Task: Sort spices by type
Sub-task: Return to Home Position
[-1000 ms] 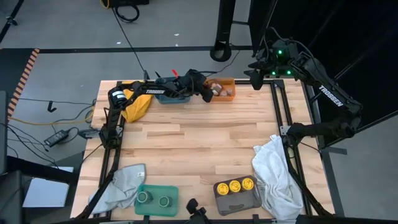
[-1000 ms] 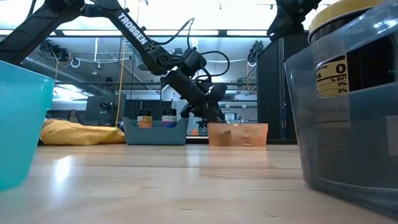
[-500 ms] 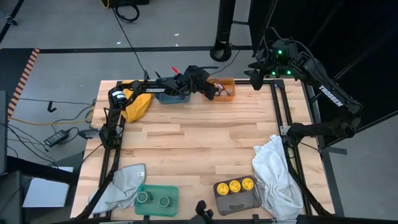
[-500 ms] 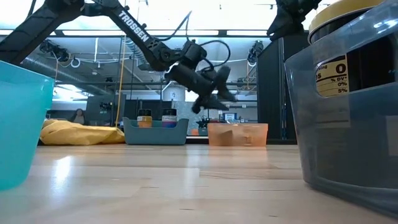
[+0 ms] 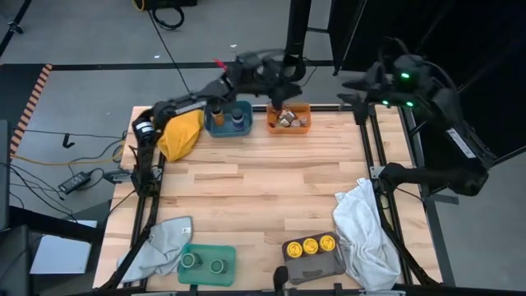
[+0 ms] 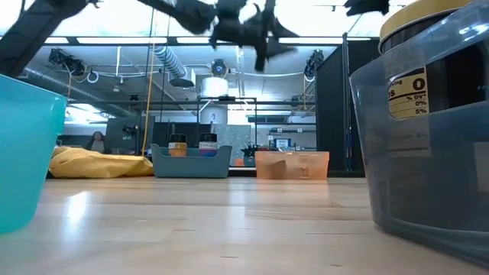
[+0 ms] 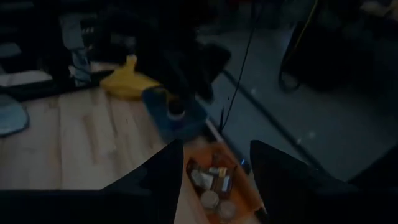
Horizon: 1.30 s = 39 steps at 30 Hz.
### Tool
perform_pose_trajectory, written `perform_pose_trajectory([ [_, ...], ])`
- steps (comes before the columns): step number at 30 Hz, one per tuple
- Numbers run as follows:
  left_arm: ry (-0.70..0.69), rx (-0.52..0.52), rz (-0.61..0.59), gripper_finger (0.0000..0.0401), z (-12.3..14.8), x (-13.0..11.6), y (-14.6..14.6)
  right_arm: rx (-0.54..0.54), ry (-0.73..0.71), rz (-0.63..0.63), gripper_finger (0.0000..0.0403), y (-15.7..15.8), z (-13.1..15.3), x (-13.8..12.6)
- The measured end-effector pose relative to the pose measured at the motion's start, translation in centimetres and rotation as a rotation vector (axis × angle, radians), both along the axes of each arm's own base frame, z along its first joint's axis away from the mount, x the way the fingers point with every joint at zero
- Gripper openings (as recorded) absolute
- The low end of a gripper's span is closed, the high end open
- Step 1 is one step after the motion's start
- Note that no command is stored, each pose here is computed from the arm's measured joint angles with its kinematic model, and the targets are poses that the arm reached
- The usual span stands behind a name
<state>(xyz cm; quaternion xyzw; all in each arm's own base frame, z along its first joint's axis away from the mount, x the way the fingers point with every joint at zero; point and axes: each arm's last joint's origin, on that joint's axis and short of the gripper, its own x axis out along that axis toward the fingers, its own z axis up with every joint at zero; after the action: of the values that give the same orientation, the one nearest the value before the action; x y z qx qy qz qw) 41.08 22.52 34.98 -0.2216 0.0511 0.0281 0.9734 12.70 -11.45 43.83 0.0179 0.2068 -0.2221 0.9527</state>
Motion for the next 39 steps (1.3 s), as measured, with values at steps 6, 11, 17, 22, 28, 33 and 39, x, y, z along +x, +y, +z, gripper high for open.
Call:
perform_pose_trajectory([
  [6, -0.122, 0.252, 0.024, 0.0142, 8.7, -5.0, -1.7, -0.14, -0.09, -0.004, 0.0195, 3.6, 1.9, -3.9],
  [11, -0.155, 0.334, 0.098, 0.0141, 13.5, -10.3, -3.6, -0.184, -0.14, -0.01, 0.0195, 5.8, 2.4, -6.1],
  [17, -0.037, 0.467, 0.245, 0.0141, 16.9, -16.9, -7.3, -0.154, -0.125, -0.014, 0.0195, 7.9, 1.9, -8.2],
  [22, 0.032, 0.498, 0.309, 0.014, 18.3, -21.6, -10.3, -0.136, -0.142, -0.023, 0.0195, 8.9, 1.7, -9.1],
  [28, 0.016, 0.534, 0.35, 0.0131, 19.7, -26.9, -14.0, -0.107, -0.18, -0.008, 0.0195, 9.4, 1.0, -9.5],
  [33, -0.052, 0.547, 0.366, 0.0115, 18.6, -30.4, -16.5, -0.058, -0.213, 0.0, 0.0195, 8.9, -1.8, -8.9],
  [39, -0.194, 0.515, 0.4, 0.0098, 14.2, -32.9, -18.1, 0.004, -0.303, 0.023, 0.0195, 8.2, -4.8, -8.0],
])
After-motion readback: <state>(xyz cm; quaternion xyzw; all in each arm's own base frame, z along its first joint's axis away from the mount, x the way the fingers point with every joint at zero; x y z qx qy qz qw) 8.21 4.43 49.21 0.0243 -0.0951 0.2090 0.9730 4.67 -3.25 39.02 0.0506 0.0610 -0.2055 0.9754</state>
